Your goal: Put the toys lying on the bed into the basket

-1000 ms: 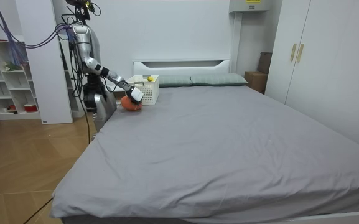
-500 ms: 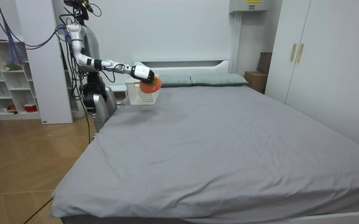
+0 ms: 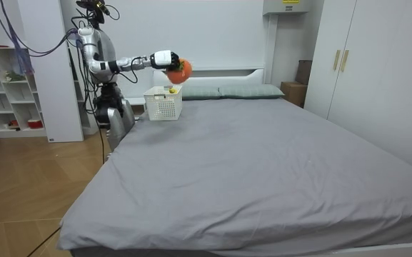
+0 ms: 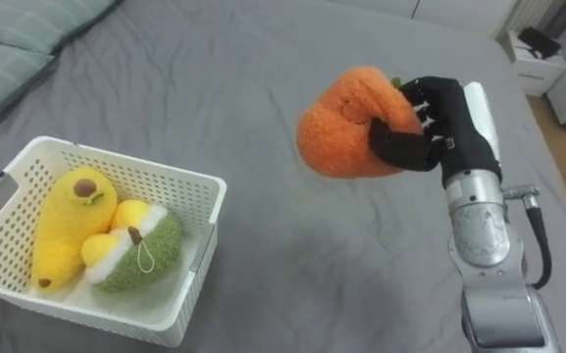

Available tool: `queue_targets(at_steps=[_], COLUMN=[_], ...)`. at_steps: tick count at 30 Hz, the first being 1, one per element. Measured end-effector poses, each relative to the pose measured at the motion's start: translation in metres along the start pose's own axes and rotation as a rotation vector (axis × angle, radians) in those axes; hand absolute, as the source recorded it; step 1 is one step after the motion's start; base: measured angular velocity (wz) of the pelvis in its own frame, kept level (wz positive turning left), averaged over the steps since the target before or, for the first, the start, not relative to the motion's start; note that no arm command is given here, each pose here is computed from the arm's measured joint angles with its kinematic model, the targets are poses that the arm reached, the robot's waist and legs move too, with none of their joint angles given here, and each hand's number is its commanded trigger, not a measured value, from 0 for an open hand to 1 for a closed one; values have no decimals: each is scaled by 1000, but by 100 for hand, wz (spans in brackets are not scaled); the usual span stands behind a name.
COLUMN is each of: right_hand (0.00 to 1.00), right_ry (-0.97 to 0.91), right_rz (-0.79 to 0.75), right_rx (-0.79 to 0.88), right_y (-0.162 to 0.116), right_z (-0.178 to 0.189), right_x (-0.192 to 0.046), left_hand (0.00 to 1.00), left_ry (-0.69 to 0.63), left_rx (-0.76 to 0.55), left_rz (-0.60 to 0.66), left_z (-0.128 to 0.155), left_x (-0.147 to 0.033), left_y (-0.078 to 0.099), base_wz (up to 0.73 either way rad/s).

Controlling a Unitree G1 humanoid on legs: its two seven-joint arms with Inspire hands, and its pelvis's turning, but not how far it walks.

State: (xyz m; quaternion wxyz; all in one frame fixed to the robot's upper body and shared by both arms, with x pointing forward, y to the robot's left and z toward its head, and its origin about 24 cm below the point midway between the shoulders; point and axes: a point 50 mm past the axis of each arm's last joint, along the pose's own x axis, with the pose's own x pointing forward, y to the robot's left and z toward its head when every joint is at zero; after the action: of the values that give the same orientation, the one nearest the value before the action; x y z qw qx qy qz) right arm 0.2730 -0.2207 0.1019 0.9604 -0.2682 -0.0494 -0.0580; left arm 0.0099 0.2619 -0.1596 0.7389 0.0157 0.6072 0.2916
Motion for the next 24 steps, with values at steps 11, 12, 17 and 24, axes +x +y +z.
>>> queue_targets(at_steps=[11,12,17,24], right_hand=[100,100,100,0], right_ry=[-125,-134,-147,-146], right_rz=[221,248,360,467], right_rx=[10,-8,-29,-59], right_y=[47,54,80,104], right_z=[37,41,49,57], right_x=[12,13,13,18], left_hand=[0,0,0,0], left_ry=[1,7,19,20], left_rx=[46,48,110,130], left_rz=[-16,-23,-42,-62], left_z=[2,2,2,5], left_x=[0,0,0,-1], left_y=[-5,-6,-10,-14], base_wz=[10,8,25,22])
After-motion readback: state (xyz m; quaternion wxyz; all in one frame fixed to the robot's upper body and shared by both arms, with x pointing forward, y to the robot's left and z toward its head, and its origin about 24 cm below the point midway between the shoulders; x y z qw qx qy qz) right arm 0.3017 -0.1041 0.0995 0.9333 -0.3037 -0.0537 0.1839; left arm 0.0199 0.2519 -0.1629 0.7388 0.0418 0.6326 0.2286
